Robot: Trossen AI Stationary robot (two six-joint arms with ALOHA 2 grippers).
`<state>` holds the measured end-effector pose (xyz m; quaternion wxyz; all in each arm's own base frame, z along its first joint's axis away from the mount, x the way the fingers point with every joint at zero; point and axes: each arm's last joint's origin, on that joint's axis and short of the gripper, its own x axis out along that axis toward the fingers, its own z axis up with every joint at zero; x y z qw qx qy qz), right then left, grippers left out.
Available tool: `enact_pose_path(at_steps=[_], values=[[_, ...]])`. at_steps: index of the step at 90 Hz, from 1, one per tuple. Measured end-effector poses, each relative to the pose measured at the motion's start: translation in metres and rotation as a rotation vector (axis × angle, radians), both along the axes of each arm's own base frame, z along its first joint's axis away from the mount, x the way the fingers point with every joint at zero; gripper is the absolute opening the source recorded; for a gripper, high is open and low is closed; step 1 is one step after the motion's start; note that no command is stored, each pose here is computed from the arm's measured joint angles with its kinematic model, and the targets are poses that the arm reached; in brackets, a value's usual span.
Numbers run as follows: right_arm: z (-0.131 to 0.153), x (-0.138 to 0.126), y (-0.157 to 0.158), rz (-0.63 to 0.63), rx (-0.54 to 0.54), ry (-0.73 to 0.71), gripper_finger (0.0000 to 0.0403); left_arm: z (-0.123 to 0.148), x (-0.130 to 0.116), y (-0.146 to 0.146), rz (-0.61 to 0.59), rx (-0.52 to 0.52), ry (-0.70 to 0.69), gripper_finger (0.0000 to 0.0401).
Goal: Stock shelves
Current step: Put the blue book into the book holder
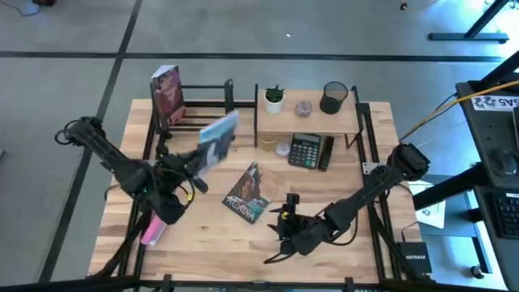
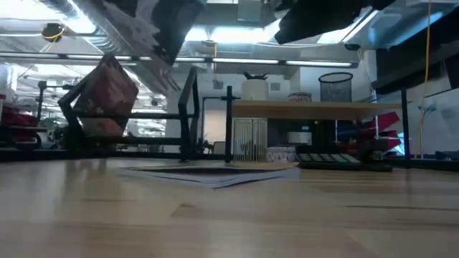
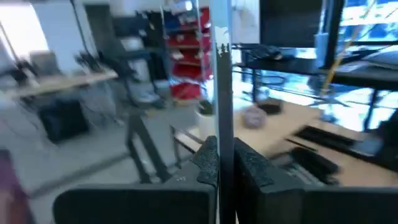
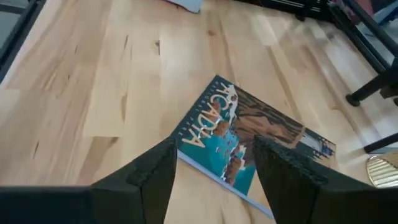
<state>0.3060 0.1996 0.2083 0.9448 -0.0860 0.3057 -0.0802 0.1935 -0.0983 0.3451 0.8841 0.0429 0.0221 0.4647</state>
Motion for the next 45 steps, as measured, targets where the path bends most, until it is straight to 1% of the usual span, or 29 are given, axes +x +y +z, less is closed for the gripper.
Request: enact_pose_path(at_steps=[10, 27, 37, 45], values=[[0.000, 0.000, 0.000, -0.001, 0.001, 0.000, 0.0198, 0.004, 0.001, 0.019, 0.081, 0.021, 0.029, 0.0000], [0.000, 0.000, 0.000, -0.003, 0.003, 0.001, 0.0198, 0.004, 0.002, 0.050, 0.217, 0.057, 0.107, 0.0000], [-0.001, 0.000, 0.000, -0.008, 0.009, 0.000, 0.0198, 0.002, -0.004, 0.069, 0.297, 0.057, 0.117, 0.0000], [-0.002, 0.000, 0.000, -0.013, 0.014, 0.001, 0.0198, 0.001, -0.012, 0.082, 0.346, 0.031, 0.100, 0.0000]])
